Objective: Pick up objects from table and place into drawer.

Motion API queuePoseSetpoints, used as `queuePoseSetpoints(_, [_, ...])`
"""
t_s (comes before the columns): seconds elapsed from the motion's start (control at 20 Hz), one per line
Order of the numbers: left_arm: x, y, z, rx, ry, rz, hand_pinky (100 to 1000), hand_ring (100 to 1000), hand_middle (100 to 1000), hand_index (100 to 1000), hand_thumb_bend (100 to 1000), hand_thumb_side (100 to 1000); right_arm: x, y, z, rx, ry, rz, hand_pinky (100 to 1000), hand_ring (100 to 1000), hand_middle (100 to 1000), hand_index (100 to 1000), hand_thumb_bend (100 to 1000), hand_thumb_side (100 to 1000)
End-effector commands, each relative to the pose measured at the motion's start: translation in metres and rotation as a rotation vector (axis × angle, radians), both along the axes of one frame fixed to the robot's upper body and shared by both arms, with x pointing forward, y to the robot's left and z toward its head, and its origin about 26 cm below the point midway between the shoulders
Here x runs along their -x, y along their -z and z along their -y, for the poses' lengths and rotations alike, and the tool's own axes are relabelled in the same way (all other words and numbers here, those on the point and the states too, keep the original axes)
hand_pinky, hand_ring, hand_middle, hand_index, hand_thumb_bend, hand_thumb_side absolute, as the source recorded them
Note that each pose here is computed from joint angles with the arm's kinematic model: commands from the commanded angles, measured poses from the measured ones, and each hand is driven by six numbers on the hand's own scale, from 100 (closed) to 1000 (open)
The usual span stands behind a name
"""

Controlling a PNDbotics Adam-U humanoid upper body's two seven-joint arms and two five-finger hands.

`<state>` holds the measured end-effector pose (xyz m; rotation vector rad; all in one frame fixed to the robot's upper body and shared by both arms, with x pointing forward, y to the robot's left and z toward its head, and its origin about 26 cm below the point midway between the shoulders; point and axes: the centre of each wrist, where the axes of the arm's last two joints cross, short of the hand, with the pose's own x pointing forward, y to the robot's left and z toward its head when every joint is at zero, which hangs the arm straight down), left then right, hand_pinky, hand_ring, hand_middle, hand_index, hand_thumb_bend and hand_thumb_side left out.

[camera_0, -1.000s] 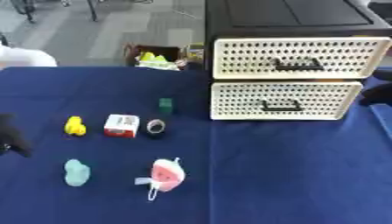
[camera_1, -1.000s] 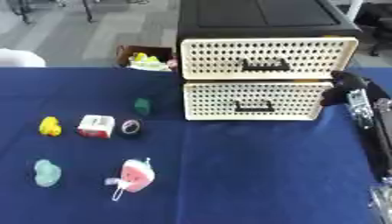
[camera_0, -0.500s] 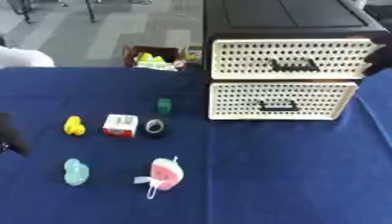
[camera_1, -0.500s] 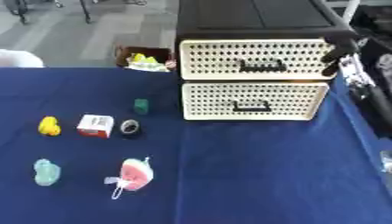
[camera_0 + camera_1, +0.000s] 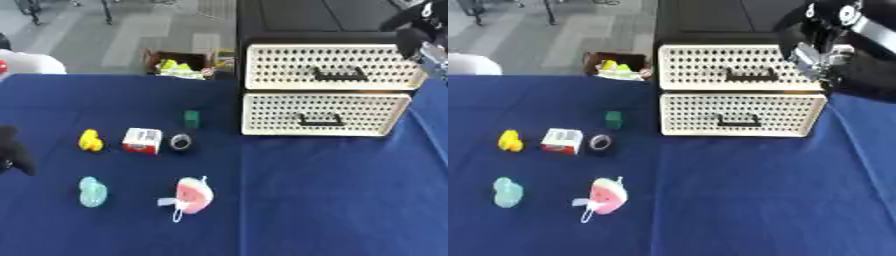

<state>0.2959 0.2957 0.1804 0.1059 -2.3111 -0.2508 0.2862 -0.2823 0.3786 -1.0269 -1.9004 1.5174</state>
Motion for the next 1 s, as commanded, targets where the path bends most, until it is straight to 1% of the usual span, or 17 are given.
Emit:
queuePoseSetpoints(0.05, [0.003, -0.008, -0.003, -0.031, 0.003, 0.025, 446, 481, 495, 713, 100, 1000, 0.005, -0.02, 0.005, 0.095, 0.002, -0.063, 419, 349, 364, 824, 100, 1000])
queuePoseSetpoints(0.1, [0.003, -0.008, -0.003, -0.033, 0.003, 0.024, 446, 481, 495, 713, 100, 1000, 0.002, -0.024, 0.006, 0.11, -0.001, -0.092, 389, 322, 338, 823, 100, 1000])
queuePoseSetpoints(0.15, [0.003, -0.008, -0.003, -0.034, 0.002, 0.023, 446, 481, 495, 713, 100, 1000, 0.001, -0.027, 0.008, 0.12, -0.005, -0.115, 384, 317, 333, 824, 100, 1000])
queuePoseSetpoints(0.2, [0.003, -0.008, -0.003, -0.035, 0.001, 0.022, 446, 481, 495, 713, 100, 1000, -0.001, -0.03, 0.01, 0.134, -0.005, -0.139, 345, 287, 306, 826, 100, 1000])
queuePoseSetpoints(0.25, [0.003, -0.008, -0.003, -0.037, 0.001, 0.022, 446, 481, 495, 713, 100, 1000, -0.004, -0.033, 0.012, 0.149, -0.004, -0.164, 333, 280, 300, 833, 100, 1000])
queuePoseSetpoints(0.4, [0.004, -0.008, -0.004, -0.042, 0.0, 0.022, 446, 481, 495, 713, 100, 1000, -0.014, -0.04, 0.019, 0.19, 0.001, -0.256, 317, 266, 287, 857, 100, 1000])
queuePoseSetpoints(0.5, [0.004, -0.008, -0.004, -0.045, -0.002, 0.019, 446, 481, 495, 713, 100, 1000, -0.022, -0.043, 0.025, 0.197, -0.014, -0.323, 332, 276, 296, 876, 100, 1000])
queuePoseSetpoints(0.7, [0.004, -0.008, -0.005, -0.055, -0.003, 0.014, 445, 481, 495, 712, 100, 1000, -0.045, -0.038, 0.034, 0.19, -0.024, -0.425, 359, 304, 323, 922, 100, 1000])
queuePoseSetpoints(1.0, [0.004, -0.008, -0.006, -0.068, -0.004, 0.009, 446, 481, 495, 712, 100, 1000, -0.073, -0.026, 0.037, 0.196, -0.007, -0.513, 350, 307, 326, 951, 100, 1000])
